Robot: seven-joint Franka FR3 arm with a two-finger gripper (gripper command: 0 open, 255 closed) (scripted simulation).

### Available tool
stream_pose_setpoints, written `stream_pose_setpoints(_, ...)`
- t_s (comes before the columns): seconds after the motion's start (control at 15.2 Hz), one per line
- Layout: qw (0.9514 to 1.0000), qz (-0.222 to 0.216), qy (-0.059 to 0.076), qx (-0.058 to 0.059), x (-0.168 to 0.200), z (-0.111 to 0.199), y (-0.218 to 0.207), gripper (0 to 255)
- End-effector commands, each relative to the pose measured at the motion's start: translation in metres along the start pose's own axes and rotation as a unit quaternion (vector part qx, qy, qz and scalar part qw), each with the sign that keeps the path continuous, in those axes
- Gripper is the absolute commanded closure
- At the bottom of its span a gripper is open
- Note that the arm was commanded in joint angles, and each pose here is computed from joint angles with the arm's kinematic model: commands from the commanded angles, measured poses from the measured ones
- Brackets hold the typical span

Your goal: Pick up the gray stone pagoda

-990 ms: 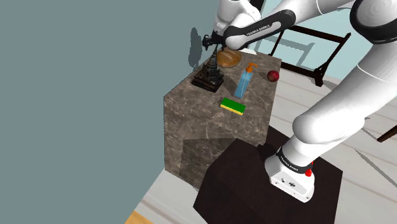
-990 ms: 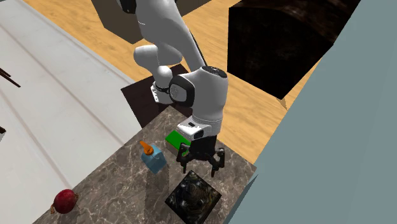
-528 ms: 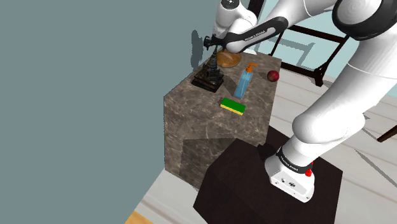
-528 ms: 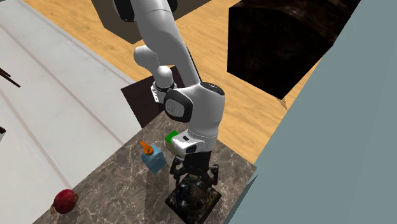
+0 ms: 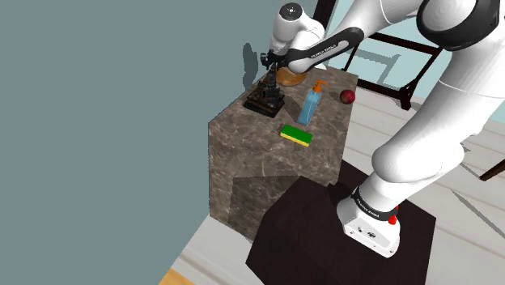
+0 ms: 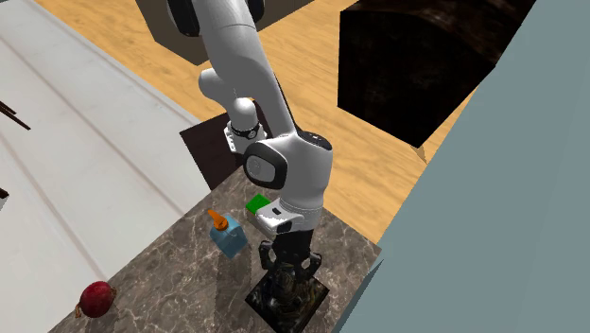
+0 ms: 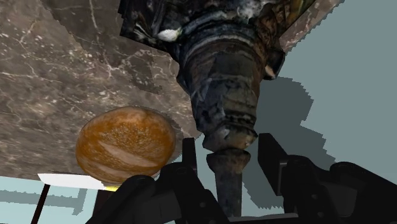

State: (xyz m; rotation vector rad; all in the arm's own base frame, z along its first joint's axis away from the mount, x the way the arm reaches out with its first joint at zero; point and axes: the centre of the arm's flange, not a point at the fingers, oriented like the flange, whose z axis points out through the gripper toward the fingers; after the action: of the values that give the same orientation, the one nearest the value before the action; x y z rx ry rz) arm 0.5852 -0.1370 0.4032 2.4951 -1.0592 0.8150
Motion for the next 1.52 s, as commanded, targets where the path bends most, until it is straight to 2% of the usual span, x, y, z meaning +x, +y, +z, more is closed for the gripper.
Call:
stream_pose_setpoints(0.0,1.0000,0.000,0.000,0.000,0.000,0.001,0.000,255)
stream_pose_setpoints(0.4,1.0000,0.000,0.000,0.000,-0.001,0.001,0.000,255)
stream_pose_setpoints(1.45,1.0000,0.000,0.000,0.000,0.048,-0.062,0.005,255)
